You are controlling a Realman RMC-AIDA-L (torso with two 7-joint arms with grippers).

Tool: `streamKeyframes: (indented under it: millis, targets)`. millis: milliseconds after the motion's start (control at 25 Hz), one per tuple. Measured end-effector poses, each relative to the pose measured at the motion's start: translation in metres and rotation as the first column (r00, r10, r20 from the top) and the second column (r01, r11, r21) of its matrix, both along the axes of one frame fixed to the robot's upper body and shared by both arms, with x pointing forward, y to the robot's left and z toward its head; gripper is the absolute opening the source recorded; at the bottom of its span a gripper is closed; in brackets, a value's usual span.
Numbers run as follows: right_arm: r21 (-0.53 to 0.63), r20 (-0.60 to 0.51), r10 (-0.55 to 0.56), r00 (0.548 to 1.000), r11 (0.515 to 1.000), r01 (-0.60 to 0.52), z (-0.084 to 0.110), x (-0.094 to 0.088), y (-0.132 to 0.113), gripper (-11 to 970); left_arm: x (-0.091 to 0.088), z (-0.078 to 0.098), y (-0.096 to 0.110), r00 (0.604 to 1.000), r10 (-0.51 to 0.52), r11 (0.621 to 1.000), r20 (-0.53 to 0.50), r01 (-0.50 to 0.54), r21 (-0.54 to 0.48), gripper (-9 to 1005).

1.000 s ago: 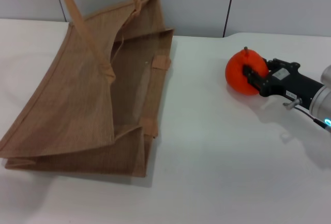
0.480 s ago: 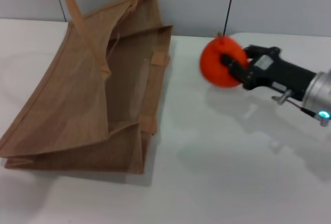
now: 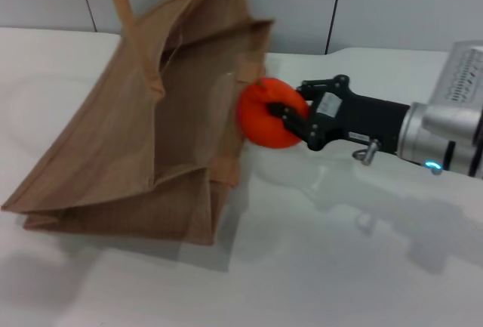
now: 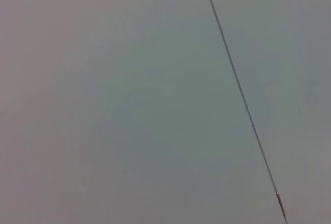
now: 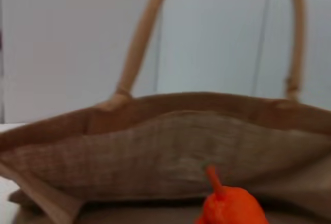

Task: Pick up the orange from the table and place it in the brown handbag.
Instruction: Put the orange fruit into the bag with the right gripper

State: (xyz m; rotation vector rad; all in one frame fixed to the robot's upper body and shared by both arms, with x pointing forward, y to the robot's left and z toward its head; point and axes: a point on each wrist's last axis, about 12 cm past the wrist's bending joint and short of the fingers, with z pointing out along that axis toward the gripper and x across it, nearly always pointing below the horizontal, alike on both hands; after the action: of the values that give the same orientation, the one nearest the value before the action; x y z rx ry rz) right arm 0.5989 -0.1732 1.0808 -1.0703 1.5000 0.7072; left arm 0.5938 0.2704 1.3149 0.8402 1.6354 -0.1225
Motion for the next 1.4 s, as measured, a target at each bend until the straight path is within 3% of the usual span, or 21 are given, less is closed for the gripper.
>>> streamKeyframes:
  millis: [240,920,1200,1400]
  targets:
    - [-0.042,0.043,0.063,0.997,0.997,-0.062,0.011,0.009,0.018,216,0.001,0.0,-0.008,1.0,-0.024,1.0,0.004,0.024,-0.002,123]
    - [-0.19,0.13,0.113,0.985,0.978,-0.087,0.016,0.023,0.048,100,0.004,0.001,-0.038,0.995,-0.102,0.995,0.024,0.102,0.005,123]
    - [-0.184,0.135,0.074,0.988,0.982,-0.049,0.016,0.026,0.05,75,0.004,0.001,-0.043,0.993,-0.114,0.993,0.027,0.114,0.008,123]
    - [-0.149,0.122,0.047,0.991,0.988,-0.028,0.017,0.027,0.053,123,0.004,0.001,-0.043,0.994,-0.109,0.994,0.031,0.109,0.005,123]
